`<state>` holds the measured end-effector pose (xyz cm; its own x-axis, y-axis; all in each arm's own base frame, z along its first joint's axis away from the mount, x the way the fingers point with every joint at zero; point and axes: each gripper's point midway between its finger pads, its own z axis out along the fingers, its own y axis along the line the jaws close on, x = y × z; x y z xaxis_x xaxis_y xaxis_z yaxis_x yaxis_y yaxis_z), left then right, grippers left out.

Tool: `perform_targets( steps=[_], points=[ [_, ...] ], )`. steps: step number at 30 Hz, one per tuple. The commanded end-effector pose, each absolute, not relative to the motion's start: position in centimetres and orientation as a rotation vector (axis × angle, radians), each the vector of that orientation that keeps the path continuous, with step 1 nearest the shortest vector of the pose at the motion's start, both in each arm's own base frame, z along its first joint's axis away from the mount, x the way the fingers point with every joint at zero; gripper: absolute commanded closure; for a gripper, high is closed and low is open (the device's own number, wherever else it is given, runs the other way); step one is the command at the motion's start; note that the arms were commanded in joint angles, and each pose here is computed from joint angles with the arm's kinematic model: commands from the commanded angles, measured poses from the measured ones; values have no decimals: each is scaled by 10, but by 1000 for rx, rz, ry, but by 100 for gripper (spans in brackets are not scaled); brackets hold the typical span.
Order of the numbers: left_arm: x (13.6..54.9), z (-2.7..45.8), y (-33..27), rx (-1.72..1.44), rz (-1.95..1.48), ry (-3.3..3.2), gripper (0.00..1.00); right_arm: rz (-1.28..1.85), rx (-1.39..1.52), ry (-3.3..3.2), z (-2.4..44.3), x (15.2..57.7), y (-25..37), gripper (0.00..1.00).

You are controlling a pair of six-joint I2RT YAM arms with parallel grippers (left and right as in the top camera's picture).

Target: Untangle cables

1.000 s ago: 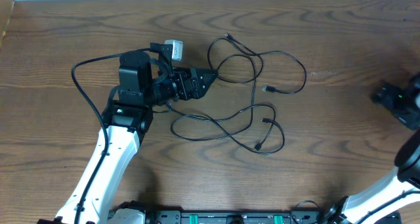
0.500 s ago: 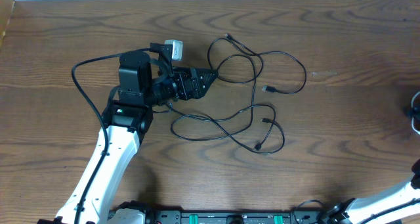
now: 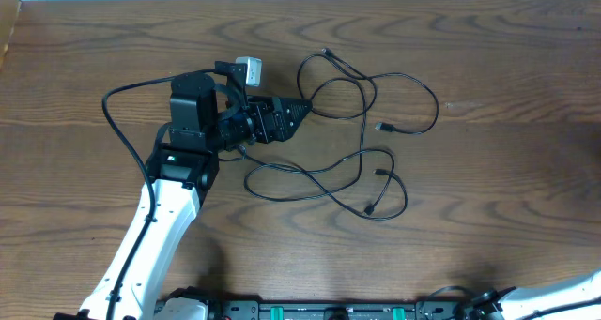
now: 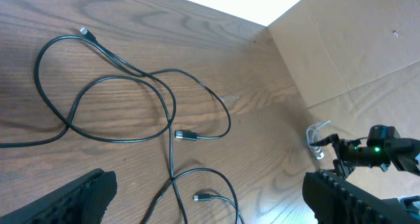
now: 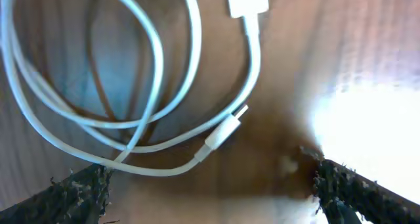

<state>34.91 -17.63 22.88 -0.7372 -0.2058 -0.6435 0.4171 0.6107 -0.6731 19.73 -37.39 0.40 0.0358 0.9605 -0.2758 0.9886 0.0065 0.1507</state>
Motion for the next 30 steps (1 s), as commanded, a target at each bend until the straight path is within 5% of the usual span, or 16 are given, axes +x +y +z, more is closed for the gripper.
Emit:
perform_targets(
  steps=[1,8,18,24,30],
  points=[
    [351,233,-177,184,-1114,2112,5,17,2013,2056,-17,197,-354,1],
    [351,233,-177,184,-1113,2112,5,154,1856,2058,12,221,-348,1],
    [351,233,-177,184,-1114,2113,4,10,1409,1980,173,239,-328,1],
    [351,233,-177,184,-1113,2112,5,79,1004,1979,253,275,-260,1],
    [351,233,-177,184,-1113,2112,4,218,772,2077,264,310,-183,1]
  ],
)
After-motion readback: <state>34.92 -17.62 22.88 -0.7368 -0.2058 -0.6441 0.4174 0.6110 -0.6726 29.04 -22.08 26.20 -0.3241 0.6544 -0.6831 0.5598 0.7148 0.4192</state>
